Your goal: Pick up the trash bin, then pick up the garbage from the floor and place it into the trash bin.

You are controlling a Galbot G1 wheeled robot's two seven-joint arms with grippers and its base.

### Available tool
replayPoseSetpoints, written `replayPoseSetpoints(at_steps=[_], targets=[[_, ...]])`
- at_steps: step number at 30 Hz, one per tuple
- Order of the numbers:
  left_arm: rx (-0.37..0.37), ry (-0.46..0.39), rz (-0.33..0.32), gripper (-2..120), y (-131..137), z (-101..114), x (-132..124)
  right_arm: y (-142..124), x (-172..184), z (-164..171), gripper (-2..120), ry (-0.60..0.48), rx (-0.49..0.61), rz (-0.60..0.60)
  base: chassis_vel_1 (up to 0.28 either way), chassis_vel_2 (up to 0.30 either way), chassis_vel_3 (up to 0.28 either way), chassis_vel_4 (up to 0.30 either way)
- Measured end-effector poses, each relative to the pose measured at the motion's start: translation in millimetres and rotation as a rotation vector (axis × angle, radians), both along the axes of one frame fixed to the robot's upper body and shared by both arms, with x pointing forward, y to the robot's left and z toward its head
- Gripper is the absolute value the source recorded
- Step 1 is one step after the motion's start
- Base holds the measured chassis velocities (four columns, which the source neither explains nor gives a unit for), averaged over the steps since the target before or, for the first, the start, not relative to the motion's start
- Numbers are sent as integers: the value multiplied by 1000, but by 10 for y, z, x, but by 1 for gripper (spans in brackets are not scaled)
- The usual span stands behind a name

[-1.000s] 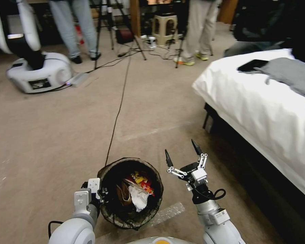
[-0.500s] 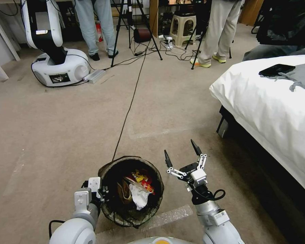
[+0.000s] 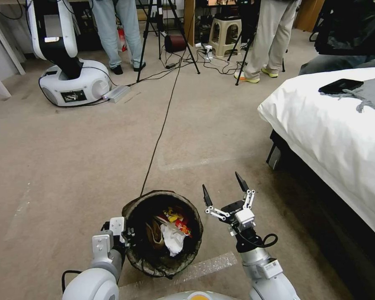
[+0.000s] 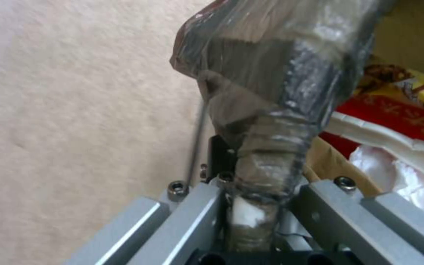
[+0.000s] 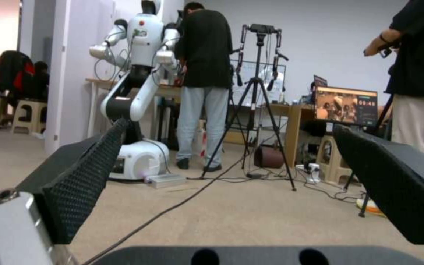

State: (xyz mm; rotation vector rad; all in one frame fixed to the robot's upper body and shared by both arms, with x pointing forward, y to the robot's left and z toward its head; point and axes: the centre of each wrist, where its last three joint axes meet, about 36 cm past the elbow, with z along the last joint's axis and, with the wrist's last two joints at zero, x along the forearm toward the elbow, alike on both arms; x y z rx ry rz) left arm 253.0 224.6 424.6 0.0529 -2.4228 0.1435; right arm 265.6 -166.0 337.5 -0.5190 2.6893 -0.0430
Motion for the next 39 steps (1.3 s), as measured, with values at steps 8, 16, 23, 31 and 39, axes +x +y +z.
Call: replayPoseSetpoints(at_steps=[8,16,23,31,39], targets=[[-172,67,-19,0,75,81,242,-18,10,30,100,-25,4,-2,0,0,0,0],[-214,42,-26,0,148,112,424,-37,62,75,100,-50,5,5,0,0,0,0],[-189,87,-30,0,197,-105,574,-162,128,183,100,-99,16,-42,0,0,0,0],[-188,108,-8,0,249,-225,707,-307,182,320,100,-148,18,-78,0,0,0,0],[-200,147,12,0,271,-403,806,-313,161,304,100,-153,23,-80,0,0,0,0]])
